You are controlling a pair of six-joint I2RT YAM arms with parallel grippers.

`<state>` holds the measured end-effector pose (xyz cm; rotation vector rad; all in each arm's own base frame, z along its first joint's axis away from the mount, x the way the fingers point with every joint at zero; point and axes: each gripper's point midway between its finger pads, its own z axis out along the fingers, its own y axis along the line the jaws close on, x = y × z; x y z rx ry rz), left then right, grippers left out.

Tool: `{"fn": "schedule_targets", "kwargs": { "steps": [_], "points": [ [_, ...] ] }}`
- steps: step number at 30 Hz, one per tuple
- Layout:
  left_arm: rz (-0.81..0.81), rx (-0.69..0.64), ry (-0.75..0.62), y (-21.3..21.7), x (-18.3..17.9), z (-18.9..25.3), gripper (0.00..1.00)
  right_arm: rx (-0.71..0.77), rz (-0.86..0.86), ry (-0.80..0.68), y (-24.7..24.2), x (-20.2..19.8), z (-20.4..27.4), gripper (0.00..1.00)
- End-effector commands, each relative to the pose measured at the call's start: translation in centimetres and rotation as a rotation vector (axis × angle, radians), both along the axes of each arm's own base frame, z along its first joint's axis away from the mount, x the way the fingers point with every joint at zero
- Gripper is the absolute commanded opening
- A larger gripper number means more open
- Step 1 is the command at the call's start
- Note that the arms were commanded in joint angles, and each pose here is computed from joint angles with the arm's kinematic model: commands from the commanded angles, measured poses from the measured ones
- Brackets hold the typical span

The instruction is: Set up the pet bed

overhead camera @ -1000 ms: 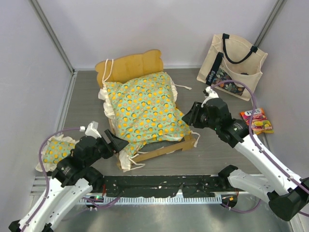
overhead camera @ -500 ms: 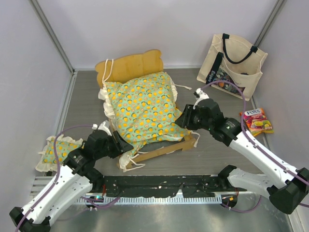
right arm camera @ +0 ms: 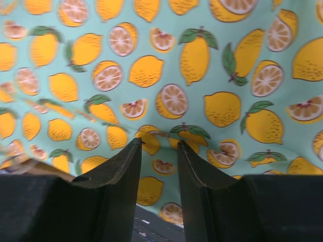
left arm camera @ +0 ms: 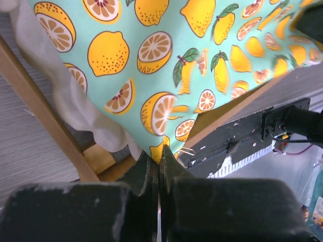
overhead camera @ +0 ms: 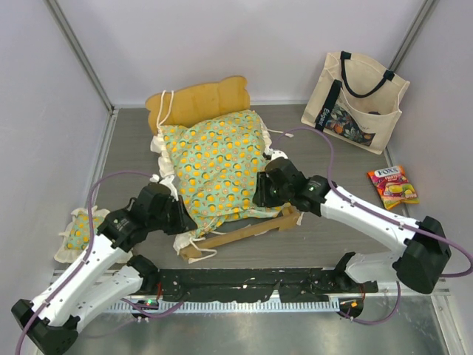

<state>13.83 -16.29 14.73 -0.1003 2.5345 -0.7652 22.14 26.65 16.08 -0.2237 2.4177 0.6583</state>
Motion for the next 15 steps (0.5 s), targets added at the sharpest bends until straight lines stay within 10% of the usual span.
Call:
{"fn": "schedule_targets", "kwargs": {
  "steps": [1,12,15],
  "points": [
    [-0.102,0.142,0.004,2.0,-1.4,0.5,0.00,-0.185,-0.070,-0.060,-2.7,1.6,-1.2,0.40],
    [-0.152,0.093,0.080,0.6,-2.4,-1.1,0.00,-0.269,-0.073,0.014,-4.5,-0.7,-5.8,0.35],
    [-0.176,0.053,0.098,-0.2,-2.6,-1.2,0.33,-0.261,-0.106,-0.085,-4.3,0.5,-2.6,0.35]
  ]
}}
